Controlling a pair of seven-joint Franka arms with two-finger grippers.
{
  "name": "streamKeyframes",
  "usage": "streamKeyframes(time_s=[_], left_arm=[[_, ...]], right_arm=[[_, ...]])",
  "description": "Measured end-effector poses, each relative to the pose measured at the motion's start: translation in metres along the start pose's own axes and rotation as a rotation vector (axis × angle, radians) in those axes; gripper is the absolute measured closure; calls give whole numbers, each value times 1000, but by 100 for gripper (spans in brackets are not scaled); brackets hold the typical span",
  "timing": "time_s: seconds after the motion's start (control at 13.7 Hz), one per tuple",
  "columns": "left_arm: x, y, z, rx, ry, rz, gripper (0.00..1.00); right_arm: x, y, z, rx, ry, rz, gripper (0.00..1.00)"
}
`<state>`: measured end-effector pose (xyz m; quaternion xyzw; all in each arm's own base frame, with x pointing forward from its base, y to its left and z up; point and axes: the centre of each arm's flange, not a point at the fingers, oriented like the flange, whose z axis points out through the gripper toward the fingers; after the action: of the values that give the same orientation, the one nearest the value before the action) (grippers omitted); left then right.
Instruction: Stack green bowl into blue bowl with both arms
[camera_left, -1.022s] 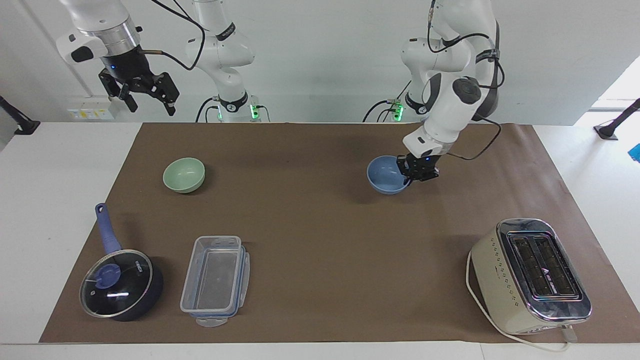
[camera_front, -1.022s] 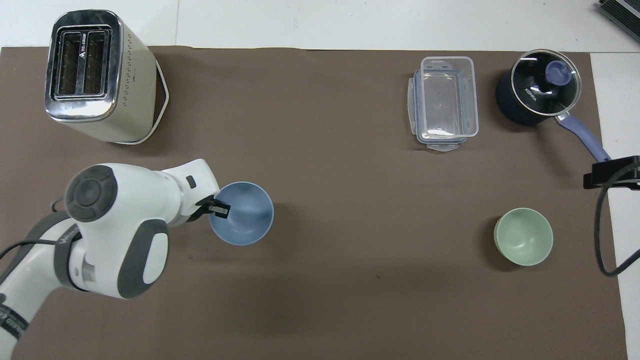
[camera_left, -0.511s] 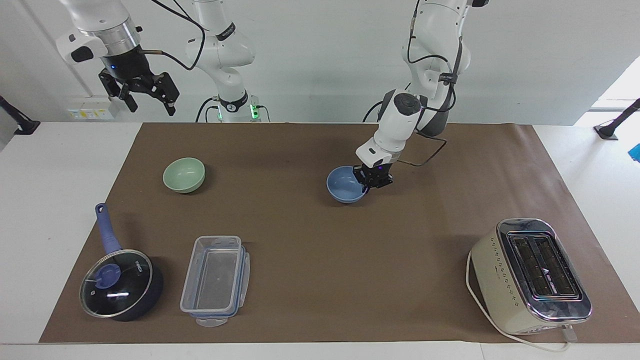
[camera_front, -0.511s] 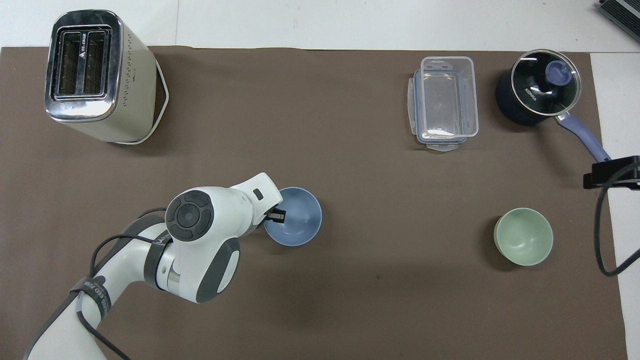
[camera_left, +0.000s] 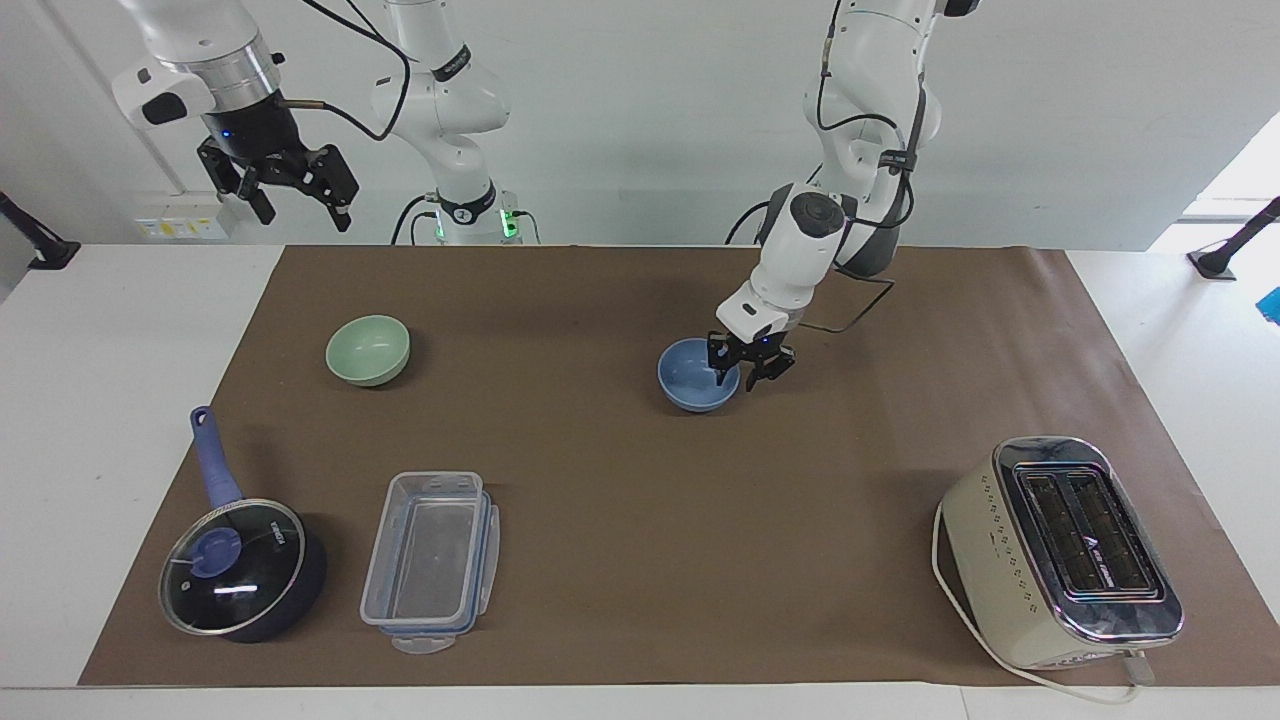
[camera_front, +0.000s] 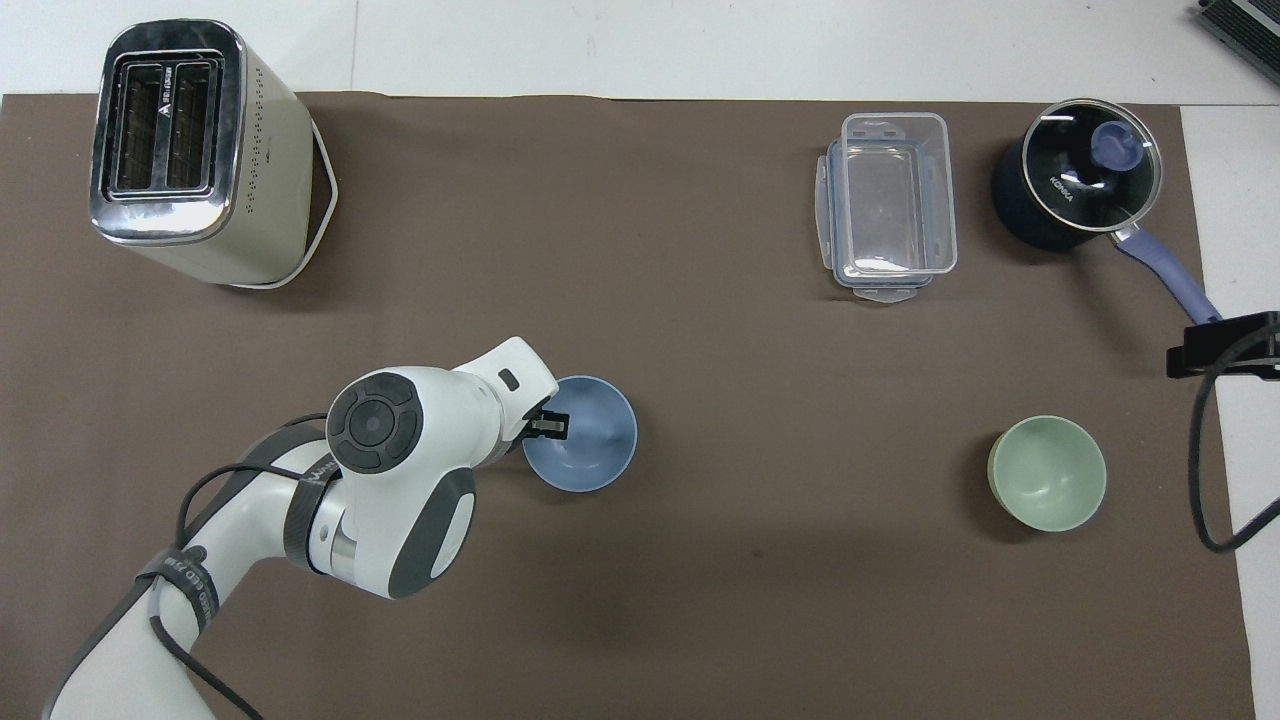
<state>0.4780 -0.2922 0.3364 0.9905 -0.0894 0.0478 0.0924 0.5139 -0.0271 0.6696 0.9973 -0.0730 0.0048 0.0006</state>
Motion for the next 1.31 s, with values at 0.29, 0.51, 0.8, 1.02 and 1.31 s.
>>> streamKeyframes(time_s=[0.29, 0.51, 0.8, 1.02, 1.31], left_arm=[[26, -17, -48, 8, -20, -20, 0], [44, -45, -115, 68, -27, 17, 0], [55, -93, -204, 96, -70, 67, 0], [63, -121, -257, 104, -74, 82, 0], [66, -146, -307, 117, -71, 62, 0]], right_arm=[[0, 0, 0, 0, 0, 0, 0], [0, 2, 0, 0, 0, 4, 0], [6, 12, 17, -1, -4, 24, 0], [14, 18, 51, -2, -11, -7, 0], [17, 35, 103, -1, -51, -87, 0]])
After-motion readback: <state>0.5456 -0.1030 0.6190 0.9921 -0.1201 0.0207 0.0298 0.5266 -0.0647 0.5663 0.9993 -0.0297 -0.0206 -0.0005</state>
